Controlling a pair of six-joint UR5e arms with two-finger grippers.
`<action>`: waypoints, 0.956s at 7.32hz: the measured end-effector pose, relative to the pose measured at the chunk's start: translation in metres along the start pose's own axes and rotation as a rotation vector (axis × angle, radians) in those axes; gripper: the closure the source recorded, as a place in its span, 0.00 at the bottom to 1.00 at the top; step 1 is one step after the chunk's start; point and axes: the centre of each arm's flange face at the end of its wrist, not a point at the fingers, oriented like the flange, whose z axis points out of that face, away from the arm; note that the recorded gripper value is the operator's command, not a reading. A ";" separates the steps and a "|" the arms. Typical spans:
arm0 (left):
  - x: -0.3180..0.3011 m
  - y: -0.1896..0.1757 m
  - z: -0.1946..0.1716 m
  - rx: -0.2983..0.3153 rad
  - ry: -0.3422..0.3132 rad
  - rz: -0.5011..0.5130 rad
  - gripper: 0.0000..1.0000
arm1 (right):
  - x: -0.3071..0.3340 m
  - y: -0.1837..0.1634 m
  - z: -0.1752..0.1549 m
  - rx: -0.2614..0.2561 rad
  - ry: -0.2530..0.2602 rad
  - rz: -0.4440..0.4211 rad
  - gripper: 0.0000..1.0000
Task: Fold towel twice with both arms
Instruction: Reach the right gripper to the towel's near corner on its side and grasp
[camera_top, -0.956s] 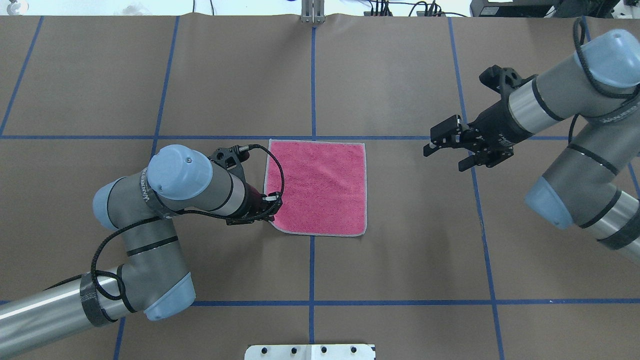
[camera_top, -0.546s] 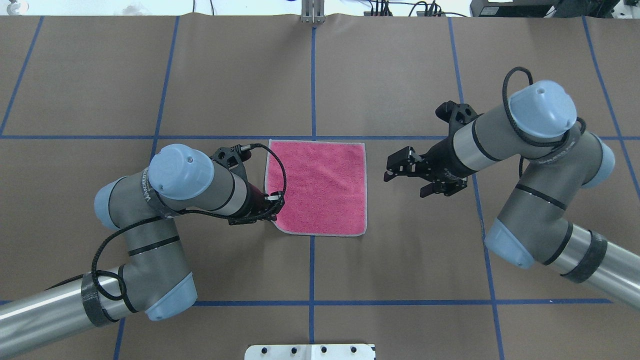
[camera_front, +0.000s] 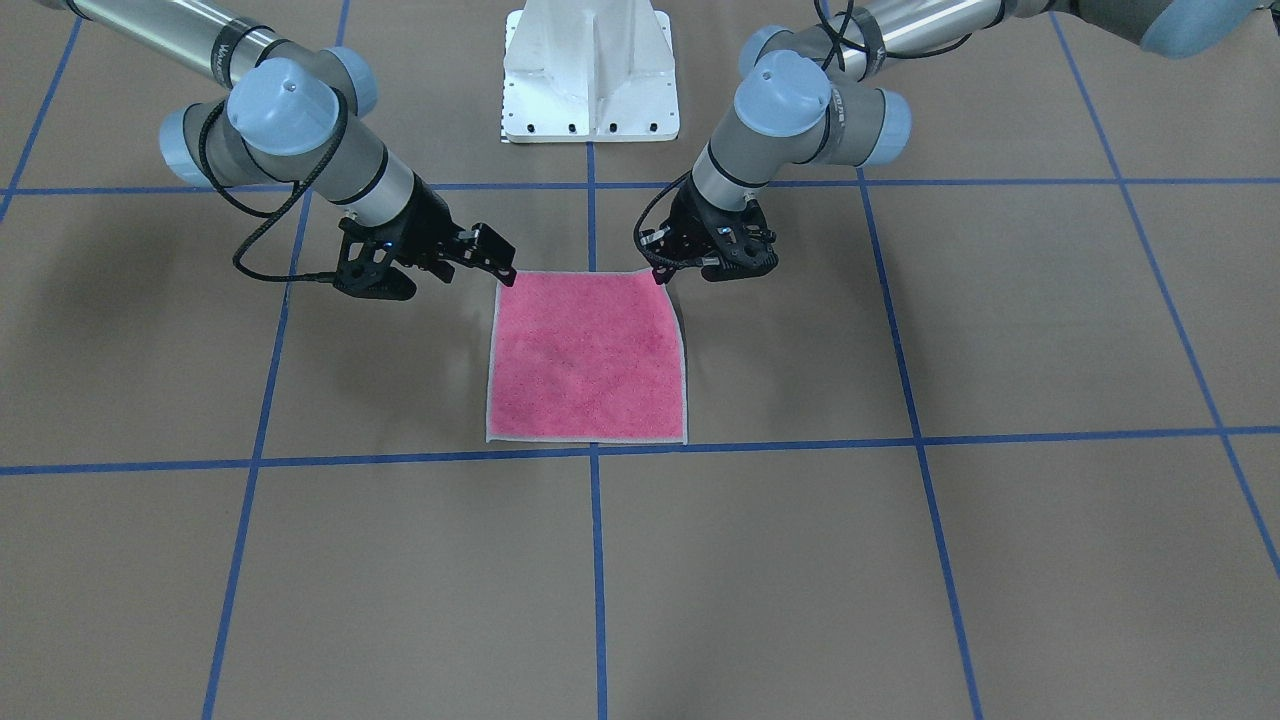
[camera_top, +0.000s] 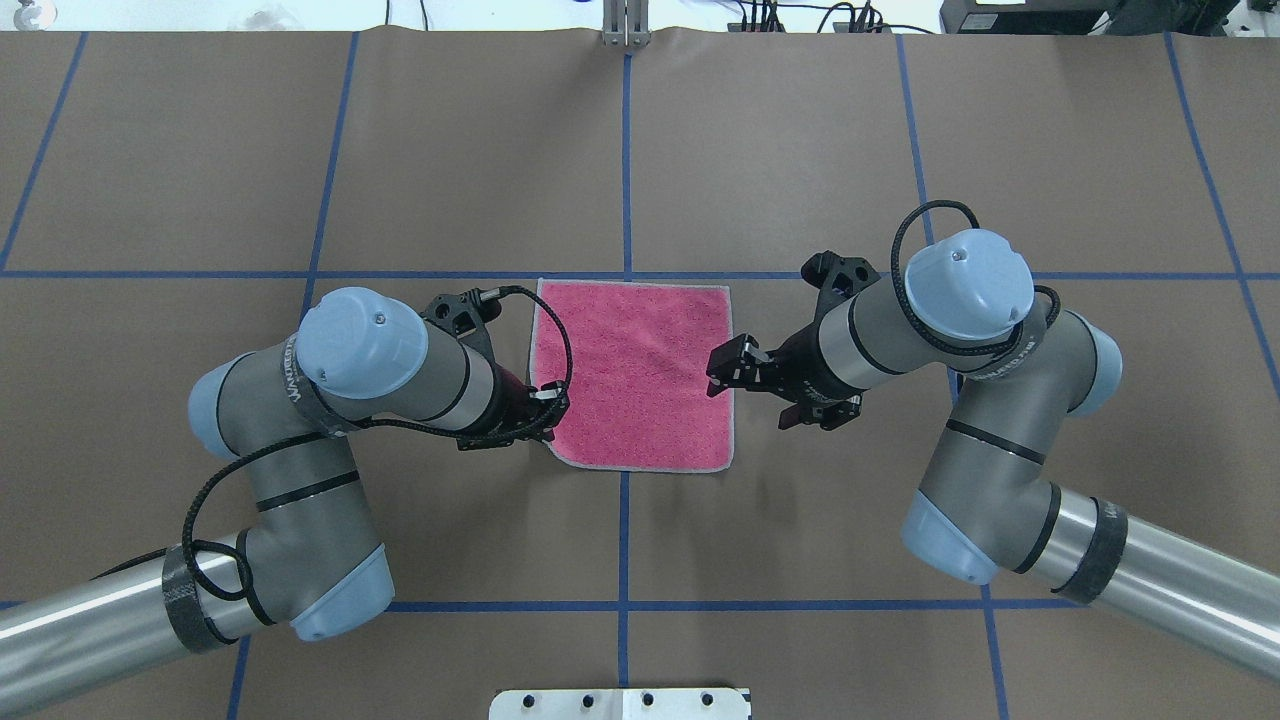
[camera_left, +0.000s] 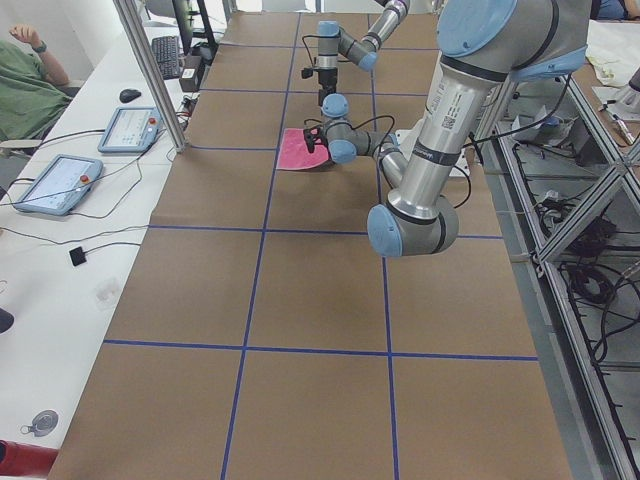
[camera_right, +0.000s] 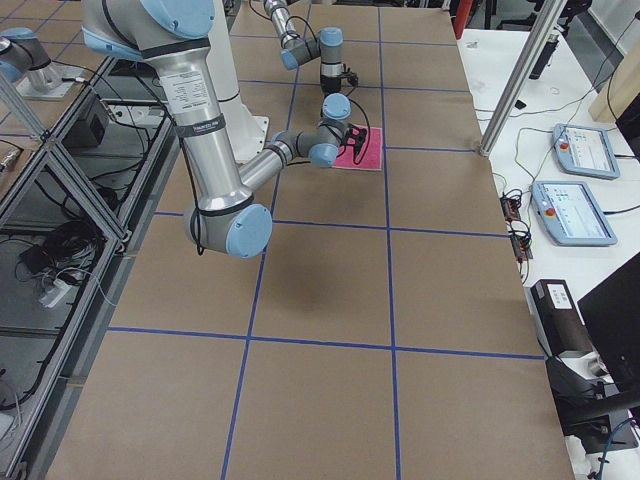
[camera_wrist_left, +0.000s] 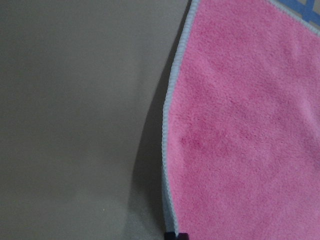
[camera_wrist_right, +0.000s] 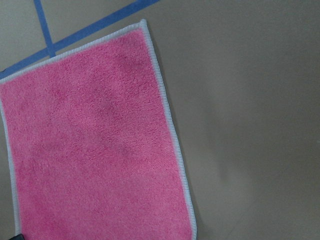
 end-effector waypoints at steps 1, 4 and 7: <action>0.000 0.000 0.000 0.000 0.000 -0.001 1.00 | 0.000 0.004 0.011 0.006 0.011 0.010 0.16; 0.000 0.000 0.000 -0.001 0.002 0.000 1.00 | 0.006 0.018 0.031 -0.004 0.039 0.011 0.22; 0.001 0.000 -0.001 -0.001 0.006 0.000 1.00 | 0.008 0.034 0.044 -0.026 0.052 -0.001 0.32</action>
